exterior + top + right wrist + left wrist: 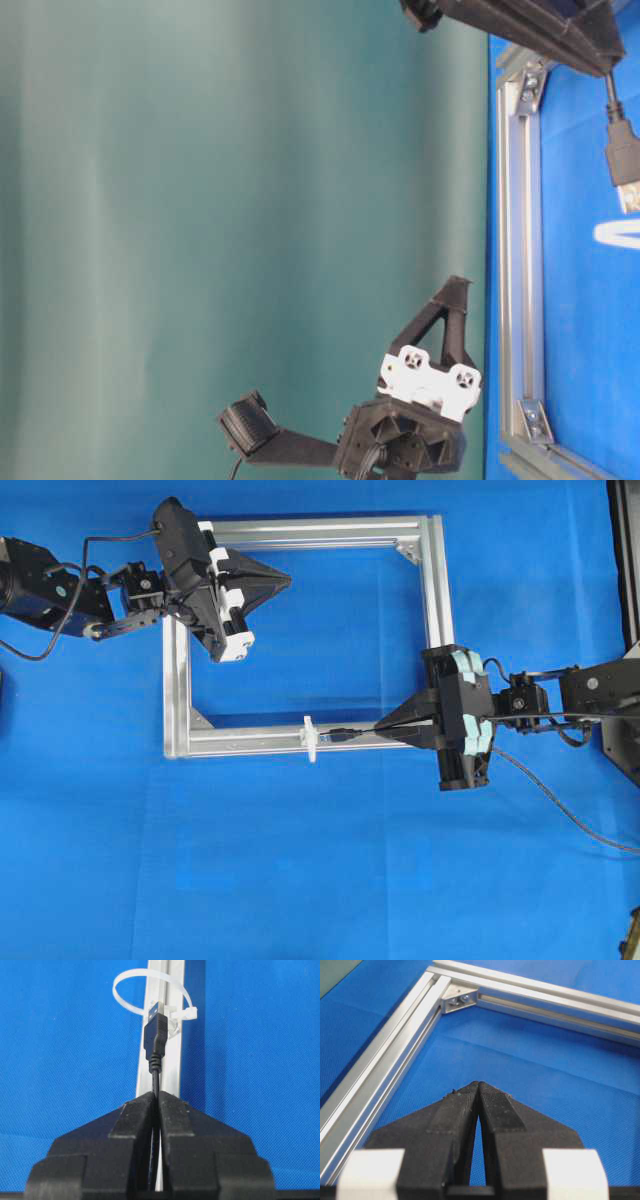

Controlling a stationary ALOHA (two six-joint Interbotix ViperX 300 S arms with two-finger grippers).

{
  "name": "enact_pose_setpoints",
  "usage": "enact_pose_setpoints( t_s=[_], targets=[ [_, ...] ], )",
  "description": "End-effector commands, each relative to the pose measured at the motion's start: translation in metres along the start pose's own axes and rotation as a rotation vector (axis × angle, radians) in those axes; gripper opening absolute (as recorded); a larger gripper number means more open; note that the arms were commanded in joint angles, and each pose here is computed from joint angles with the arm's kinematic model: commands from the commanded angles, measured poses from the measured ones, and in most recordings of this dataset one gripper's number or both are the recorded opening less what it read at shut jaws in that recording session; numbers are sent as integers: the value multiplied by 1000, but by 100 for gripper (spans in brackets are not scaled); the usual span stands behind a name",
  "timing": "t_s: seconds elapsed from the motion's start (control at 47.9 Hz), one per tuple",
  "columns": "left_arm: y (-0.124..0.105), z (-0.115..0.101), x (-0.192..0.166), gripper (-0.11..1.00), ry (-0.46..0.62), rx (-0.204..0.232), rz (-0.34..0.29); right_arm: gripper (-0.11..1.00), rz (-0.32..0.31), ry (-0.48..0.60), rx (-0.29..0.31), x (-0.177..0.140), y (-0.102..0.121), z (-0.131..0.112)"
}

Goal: Insert the wire through the string loop located in the center.
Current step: 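Push the USB plug through the zip-tie loop with the right gripper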

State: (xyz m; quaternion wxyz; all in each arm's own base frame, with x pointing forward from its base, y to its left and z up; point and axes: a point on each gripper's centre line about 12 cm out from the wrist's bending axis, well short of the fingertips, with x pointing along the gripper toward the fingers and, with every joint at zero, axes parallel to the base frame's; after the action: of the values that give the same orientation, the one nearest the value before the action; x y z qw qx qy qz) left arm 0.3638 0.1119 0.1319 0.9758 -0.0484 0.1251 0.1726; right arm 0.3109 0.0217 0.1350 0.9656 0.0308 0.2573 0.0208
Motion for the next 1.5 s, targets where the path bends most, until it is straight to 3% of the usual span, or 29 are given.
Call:
enact_pose_setpoints(
  t_s=[0.0, 0.982, 1.484],
  targets=[
    [-1, 16, -3, 0, -46, 0, -4, -2, -2, -29, 4, 0, 0, 8],
    [-1, 16, -3, 0, -46, 3, -5, -2, -1, -43, 4, 2, 0, 10],
    [-1, 15, -3, 0, -44, 3, -5, -2, 0, -51, 3, 38, 1, 26]
  ],
)
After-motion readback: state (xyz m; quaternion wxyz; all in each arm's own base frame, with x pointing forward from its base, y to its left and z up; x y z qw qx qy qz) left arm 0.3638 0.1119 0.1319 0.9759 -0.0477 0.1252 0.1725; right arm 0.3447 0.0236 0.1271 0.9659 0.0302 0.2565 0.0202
